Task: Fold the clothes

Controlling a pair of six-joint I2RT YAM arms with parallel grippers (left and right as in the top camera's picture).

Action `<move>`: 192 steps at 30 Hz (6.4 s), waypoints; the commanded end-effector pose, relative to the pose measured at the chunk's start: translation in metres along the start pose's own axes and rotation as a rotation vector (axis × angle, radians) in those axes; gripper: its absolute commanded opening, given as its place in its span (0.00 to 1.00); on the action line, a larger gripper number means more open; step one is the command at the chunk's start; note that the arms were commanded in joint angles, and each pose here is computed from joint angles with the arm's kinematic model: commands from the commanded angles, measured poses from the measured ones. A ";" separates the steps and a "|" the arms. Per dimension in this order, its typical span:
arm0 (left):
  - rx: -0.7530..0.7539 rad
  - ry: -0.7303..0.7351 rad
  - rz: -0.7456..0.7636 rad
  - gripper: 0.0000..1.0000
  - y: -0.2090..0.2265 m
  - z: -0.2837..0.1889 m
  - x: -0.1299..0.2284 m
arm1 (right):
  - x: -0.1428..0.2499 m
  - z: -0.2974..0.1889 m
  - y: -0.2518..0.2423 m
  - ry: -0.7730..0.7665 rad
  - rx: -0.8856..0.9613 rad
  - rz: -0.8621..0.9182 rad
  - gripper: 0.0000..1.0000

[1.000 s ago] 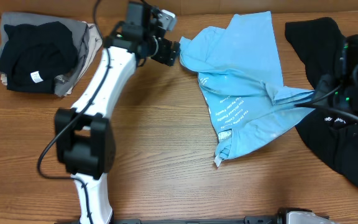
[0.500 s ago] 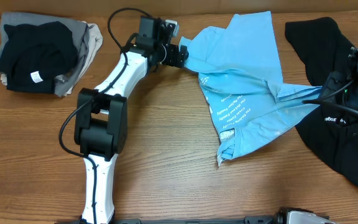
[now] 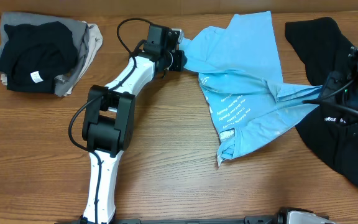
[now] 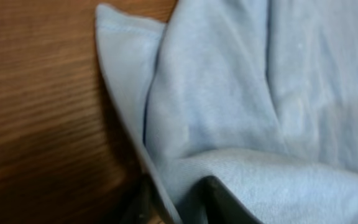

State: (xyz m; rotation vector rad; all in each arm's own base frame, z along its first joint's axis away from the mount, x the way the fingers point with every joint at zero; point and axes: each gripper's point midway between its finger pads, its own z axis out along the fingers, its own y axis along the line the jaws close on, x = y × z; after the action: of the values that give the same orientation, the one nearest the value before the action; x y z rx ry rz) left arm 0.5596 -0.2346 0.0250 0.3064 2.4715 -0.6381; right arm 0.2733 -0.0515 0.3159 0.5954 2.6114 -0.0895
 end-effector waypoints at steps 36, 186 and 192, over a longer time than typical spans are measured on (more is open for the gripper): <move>-0.586 -0.957 0.050 0.04 -0.089 -0.691 -0.084 | -0.021 -0.253 -0.040 -0.808 -0.139 0.037 0.04; -0.662 0.215 -0.510 1.00 0.113 -0.410 0.103 | 0.170 0.044 0.133 0.354 -0.769 -0.180 1.00; -0.662 0.207 -0.659 0.72 0.173 -0.366 0.160 | 0.197 0.097 0.136 0.471 -0.740 -0.161 0.90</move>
State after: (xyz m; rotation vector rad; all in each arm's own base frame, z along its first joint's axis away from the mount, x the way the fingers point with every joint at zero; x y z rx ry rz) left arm 0.3325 0.0980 0.1663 -0.6326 2.8043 0.0476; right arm 0.2213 0.1286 0.1667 0.1207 2.7647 0.9811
